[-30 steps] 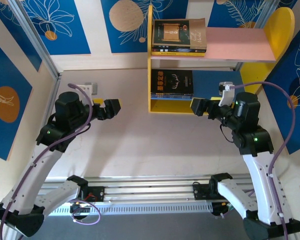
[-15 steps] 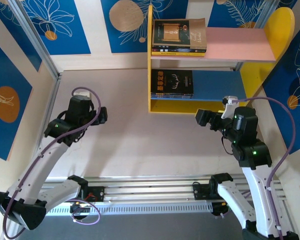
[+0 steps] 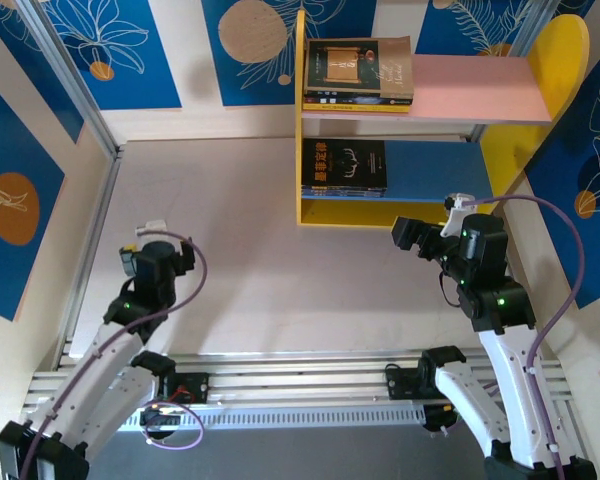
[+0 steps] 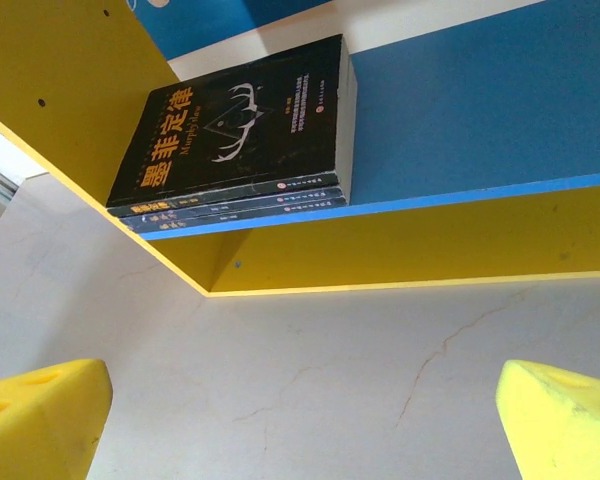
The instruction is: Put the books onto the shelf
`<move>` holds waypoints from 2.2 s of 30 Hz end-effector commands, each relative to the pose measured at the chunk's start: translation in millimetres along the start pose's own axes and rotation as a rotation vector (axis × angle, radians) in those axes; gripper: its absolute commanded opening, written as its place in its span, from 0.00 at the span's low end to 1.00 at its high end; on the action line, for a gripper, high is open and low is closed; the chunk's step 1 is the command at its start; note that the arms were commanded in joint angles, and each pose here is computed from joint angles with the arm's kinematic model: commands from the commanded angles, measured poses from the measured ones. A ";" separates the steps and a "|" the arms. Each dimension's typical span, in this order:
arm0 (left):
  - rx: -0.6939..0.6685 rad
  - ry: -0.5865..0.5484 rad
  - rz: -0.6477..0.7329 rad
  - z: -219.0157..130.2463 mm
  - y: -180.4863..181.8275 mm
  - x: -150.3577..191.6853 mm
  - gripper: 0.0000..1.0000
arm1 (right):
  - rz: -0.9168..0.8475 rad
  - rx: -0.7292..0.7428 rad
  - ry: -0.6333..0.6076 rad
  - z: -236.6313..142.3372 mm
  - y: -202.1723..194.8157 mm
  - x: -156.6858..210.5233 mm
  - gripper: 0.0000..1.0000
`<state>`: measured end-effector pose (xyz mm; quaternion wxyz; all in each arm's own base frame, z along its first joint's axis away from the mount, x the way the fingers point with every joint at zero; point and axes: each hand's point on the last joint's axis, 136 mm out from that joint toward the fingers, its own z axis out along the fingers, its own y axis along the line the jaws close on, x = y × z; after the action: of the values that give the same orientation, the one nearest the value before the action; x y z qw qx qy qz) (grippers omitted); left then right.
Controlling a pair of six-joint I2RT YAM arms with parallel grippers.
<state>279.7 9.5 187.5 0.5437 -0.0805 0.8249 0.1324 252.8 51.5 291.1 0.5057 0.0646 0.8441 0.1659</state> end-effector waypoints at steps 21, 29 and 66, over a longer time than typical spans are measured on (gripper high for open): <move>0.146 -0.149 -0.065 118.1 -27.3 29.9 1.00 | -0.041 0.022 -0.060 18.0 -8.4 -2.4 0.99; 0.282 -0.102 0.002 130.4 -57.5 40.5 1.00 | -0.088 0.009 -0.067 23.5 -7.2 1.2 0.99; 0.340 -0.093 0.029 128.6 -68.0 41.0 1.00 | -0.230 -0.066 -0.200 185.5 -89.4 89.4 0.99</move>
<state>387.6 -9.8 84.2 0.5750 0.0092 0.8180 0.0121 369.9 27.8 88.3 0.5524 -0.0158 0.8256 0.1139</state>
